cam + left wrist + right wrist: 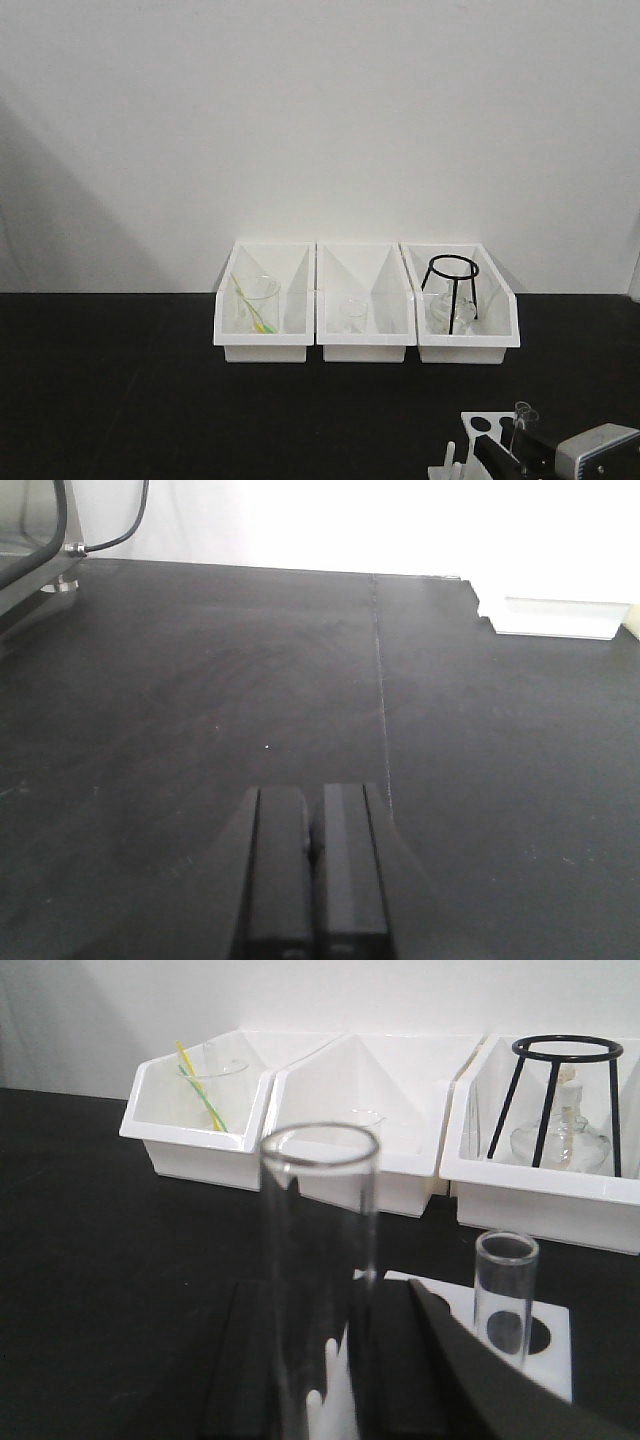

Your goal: Flip and reinsert test tube from rack

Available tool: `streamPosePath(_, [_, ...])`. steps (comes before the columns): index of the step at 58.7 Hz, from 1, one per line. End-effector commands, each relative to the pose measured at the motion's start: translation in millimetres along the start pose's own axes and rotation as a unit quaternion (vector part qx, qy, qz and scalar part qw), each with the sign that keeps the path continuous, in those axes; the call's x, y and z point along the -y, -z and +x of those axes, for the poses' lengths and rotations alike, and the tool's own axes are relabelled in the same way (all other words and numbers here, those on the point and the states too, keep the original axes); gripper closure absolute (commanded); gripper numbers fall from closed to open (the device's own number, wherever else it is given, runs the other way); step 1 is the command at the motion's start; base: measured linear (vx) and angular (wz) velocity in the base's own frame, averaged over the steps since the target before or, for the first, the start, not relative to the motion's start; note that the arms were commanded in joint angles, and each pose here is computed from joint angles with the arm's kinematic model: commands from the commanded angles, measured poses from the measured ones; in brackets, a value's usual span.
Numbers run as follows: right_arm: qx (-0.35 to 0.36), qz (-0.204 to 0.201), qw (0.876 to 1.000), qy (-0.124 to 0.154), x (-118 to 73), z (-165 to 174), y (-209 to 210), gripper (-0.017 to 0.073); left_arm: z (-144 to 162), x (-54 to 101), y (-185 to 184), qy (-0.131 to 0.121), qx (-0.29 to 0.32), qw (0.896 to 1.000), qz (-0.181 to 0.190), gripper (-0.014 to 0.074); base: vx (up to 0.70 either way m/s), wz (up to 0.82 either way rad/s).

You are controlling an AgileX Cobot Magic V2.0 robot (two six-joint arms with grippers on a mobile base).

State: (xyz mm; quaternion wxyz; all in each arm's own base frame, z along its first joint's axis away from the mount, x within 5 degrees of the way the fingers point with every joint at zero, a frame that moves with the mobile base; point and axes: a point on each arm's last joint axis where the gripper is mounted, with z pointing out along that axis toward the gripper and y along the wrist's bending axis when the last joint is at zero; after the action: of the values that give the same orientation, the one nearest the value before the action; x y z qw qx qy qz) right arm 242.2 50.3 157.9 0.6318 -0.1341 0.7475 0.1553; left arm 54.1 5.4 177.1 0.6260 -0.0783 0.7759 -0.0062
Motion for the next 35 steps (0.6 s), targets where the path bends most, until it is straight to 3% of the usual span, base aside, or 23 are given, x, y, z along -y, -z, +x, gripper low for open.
streamPosePath(1, [0.053,-0.011,0.998,0.014,-1.1,-16,0,0.0397,-8,1.8,1,0.001,0.048,0.999,0.012,0.06,0.0,0.0])
streamPosePath(16, [0.054,-0.009,0.998,0.012,-0.6,-16,0,0.0141,-8,1.8,1,0.001,0.048,0.999,0.012,0.06,0.0,0.0])
streamPosePath(25, [0.058,-0.004,0.998,0.01,0.2,-17,0,0.0087,-8,1.8,1,0.001,0.048,0.999,0.012,0.06,0.0,0.0])
streamPosePath(35, [0.112,-0.004,0.994,0.01,-2.6,-40,9,0.0085,-8,1.8,1,0.001,0.048,0.999,0.012,0.06,0.0,0.0])
